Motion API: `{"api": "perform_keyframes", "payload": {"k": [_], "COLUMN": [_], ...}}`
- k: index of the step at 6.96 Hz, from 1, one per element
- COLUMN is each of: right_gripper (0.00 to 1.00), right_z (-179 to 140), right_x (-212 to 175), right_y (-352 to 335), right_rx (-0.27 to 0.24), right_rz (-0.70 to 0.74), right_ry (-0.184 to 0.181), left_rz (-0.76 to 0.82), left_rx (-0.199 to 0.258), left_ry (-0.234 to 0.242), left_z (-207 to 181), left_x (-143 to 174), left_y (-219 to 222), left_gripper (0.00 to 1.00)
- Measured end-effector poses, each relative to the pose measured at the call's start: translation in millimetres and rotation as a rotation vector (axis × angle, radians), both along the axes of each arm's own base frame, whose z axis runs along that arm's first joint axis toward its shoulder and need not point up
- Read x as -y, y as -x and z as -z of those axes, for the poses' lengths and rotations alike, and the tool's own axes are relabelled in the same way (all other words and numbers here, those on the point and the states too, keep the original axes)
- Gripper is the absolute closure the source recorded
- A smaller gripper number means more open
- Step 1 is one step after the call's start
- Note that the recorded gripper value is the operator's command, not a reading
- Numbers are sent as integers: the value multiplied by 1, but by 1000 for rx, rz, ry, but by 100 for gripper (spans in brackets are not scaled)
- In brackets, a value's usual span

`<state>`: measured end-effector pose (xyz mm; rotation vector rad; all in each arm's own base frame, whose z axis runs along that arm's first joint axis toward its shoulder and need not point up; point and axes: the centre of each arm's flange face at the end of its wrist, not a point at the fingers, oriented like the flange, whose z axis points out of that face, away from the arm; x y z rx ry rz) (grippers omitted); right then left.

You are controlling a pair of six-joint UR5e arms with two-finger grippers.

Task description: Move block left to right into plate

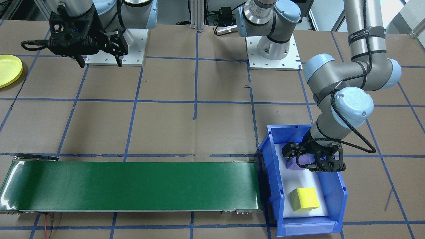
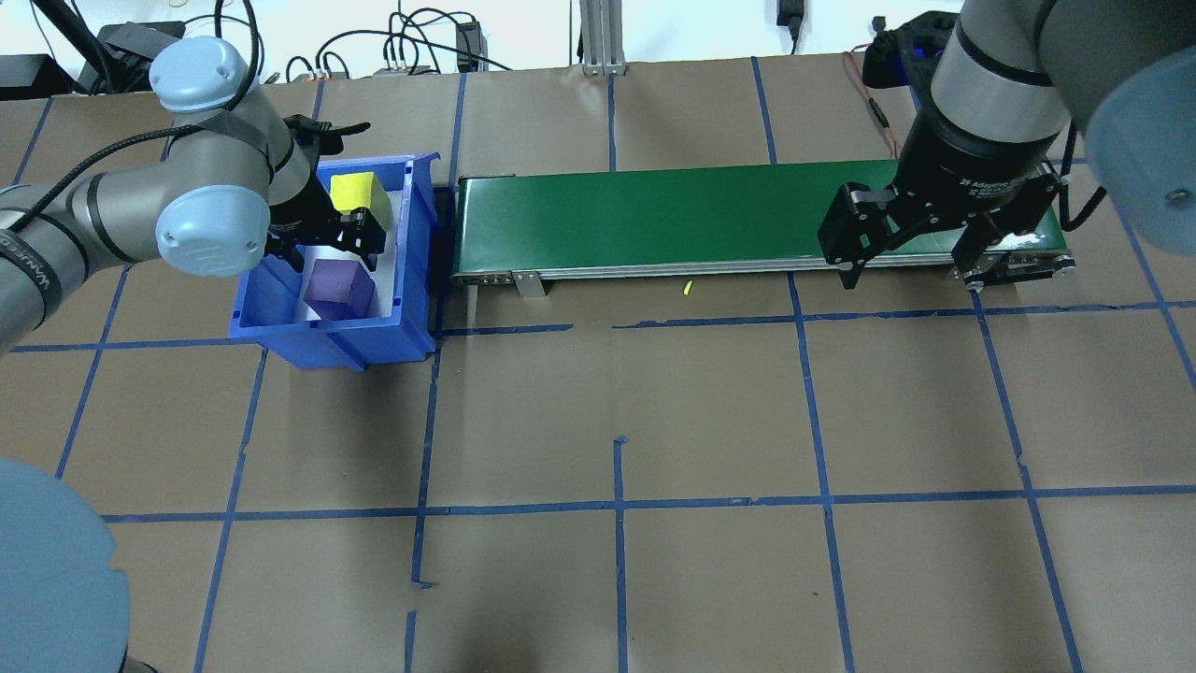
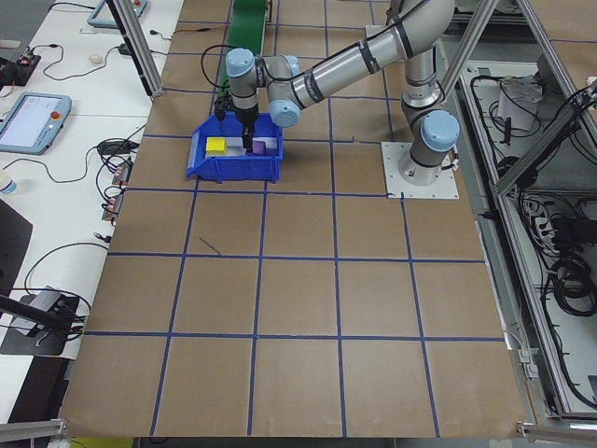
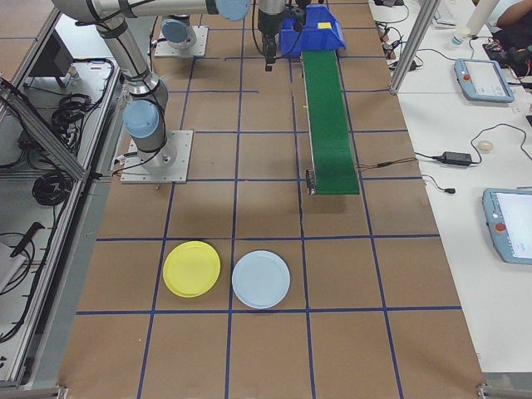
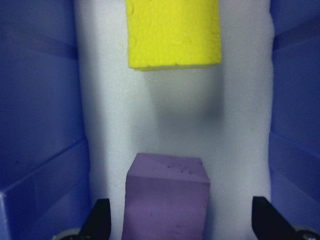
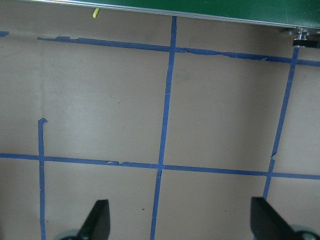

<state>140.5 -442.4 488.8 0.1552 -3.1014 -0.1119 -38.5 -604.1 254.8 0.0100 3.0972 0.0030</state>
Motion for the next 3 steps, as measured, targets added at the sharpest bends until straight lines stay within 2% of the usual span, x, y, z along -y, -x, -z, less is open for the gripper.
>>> {"api": "perform_keyframes", "payload": {"k": [1, 2, 3], "right_gripper": [0, 0, 0], "right_z": [2, 3, 3], "right_x": [0, 0, 0], "right_y": [-1, -1, -2], "right_rx": [5, 7, 8], "right_rz": [2, 1, 1], "right_ry": [-3, -3, -3], "left_rz": [2, 4, 11], "left_rx": [1, -1, -2], "left_ry": [-6, -16, -21], "left_z": [11, 22, 28], "left_x": [2, 4, 5], "left_y": [-1, -1, -1], "left_gripper": [19, 60, 70]}}
